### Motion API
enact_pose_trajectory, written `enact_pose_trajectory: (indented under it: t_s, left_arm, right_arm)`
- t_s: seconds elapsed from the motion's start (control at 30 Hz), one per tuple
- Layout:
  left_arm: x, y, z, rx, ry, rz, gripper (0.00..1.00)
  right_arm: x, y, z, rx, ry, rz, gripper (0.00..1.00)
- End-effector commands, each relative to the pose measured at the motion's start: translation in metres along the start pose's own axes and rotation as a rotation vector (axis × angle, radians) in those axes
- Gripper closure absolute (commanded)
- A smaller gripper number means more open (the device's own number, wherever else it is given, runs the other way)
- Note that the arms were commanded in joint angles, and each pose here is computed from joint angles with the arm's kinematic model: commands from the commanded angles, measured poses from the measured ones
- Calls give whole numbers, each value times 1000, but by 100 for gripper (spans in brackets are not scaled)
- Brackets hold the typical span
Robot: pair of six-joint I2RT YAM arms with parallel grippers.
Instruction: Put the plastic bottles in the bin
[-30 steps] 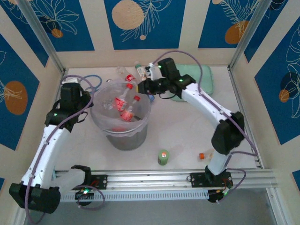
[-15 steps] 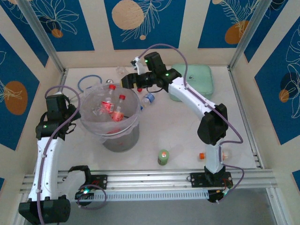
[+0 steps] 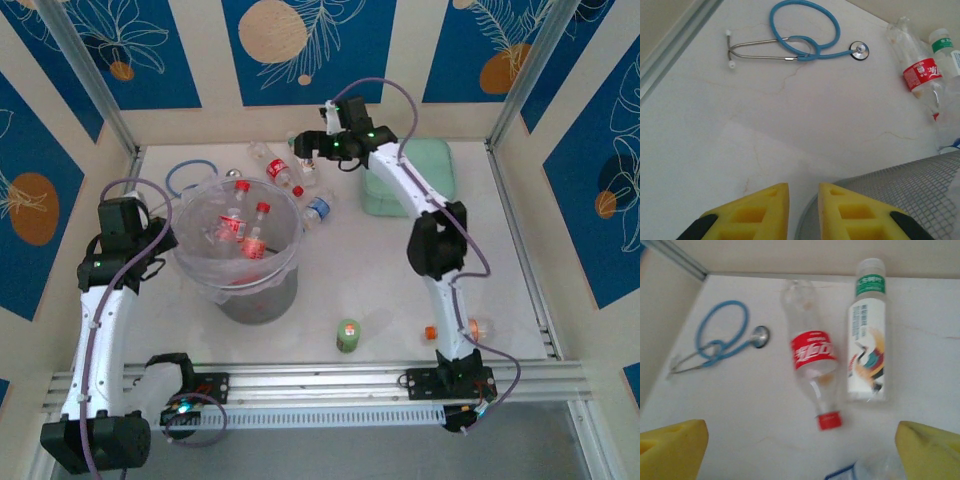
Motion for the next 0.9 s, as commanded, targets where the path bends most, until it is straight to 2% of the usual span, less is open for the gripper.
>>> enact_pose_trajectory:
  t_s: [0.0, 0.13, 0.37, 0.47, 0.63, 0.7, 0.77, 0.87]
  left_arm:
    - [4, -1, 4, 46, 35, -13, 77]
    - [4, -7, 6, 98, 54, -16, 77]
    - [7, -10, 13, 137, 80, -33, 77]
    - [8, -12, 18, 153, 87, -46, 77]
    - [10, -19, 28, 177, 106, -53, 78]
    - [10, -23, 31, 191, 109, -57, 78]
    - [11, -28, 33, 199, 115, -53, 78]
    - [14, -35, 36, 213, 122, -50, 77]
  right_arm:
    - [18, -14, 31, 86, 121, -18, 1]
    - [29, -21, 65, 105, 144, -26, 0]
    - [50, -32, 90, 109, 182, 7, 3]
    - [53, -34, 93, 115, 190, 11, 9]
    - [49, -39, 94, 116, 166, 13, 29]
    - [48, -42, 92, 118, 163, 16, 34]
    - [47, -43, 91, 120, 161, 16, 44]
    - [39, -40, 81, 124, 146, 1, 49]
Point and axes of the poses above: each hand's point on the last joint's axis, 136 mm out from that joint toward the fingers, its own z axis out along the fingers, its own y axis along the line the jaws close on, x = y × z, the point moved 9 cm from there along -z, back along the fingers, and after that the axes turned 7 degrees about -z, right-handed, at the moved point
